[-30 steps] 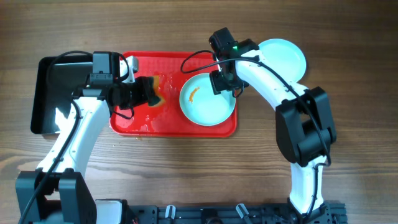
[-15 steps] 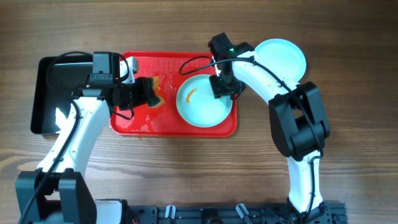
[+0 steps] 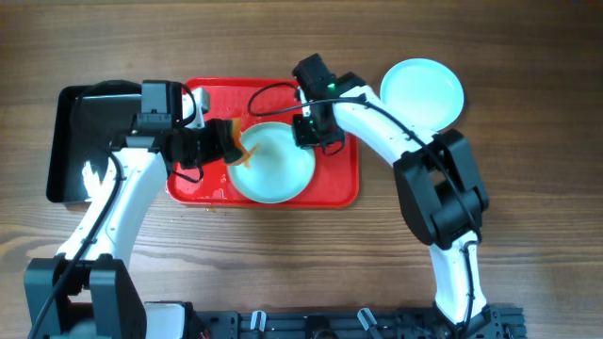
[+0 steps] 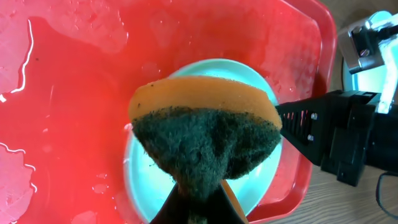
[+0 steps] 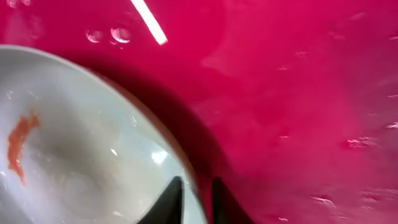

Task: Clean dirty plates on tray and stack at the side
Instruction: 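Scrub the remaining plate with the sponge in the left gripper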

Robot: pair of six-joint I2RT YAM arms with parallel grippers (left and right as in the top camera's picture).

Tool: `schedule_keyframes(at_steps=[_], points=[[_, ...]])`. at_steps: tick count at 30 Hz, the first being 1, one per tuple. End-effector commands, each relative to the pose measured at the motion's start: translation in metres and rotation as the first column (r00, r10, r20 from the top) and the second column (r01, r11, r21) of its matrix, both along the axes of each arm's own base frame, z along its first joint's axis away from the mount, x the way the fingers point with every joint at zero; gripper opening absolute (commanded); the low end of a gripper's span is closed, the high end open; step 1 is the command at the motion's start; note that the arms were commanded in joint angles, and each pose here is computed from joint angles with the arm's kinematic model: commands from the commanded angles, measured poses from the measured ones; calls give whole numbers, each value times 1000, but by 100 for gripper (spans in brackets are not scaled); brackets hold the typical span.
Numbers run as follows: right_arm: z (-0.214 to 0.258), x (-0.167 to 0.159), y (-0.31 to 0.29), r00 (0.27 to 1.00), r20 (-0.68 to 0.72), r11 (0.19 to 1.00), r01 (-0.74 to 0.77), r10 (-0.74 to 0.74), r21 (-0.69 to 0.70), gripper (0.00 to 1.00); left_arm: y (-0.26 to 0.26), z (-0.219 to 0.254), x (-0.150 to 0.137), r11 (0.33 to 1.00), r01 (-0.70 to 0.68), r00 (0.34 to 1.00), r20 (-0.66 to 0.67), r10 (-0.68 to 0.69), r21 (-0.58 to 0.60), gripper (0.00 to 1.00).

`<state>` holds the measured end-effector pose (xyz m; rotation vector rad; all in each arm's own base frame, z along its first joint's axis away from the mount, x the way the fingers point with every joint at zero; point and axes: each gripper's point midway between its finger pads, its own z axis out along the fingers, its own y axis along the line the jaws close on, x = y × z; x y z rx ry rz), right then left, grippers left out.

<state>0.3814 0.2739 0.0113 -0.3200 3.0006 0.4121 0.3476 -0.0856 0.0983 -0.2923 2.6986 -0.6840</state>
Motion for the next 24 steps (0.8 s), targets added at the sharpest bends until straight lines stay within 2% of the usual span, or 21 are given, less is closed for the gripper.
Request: schedule_keyframes(at_steps=[1, 10, 20, 24], points=[[-6, -5, 17, 999, -26, 999, 46, -45, 30, 4, -1, -14, -6, 1000, 14, 1000, -16, -14, 4, 4], [-3, 5, 31, 999, 39, 998, 31, -34, 55, 4, -2, -27, -4, 1000, -6, 999, -37, 6, -5, 4], [2, 12, 42, 950, 177, 961, -271, 258, 55, 4, -2, -49, 8, 1000, -6, 999, -45, 6, -4, 4], [3, 10, 44, 940, 180, 951, -304, 289, 61, 4, -4, -55, 13, 1000, -1, 999, -38, 1, -5, 4]])
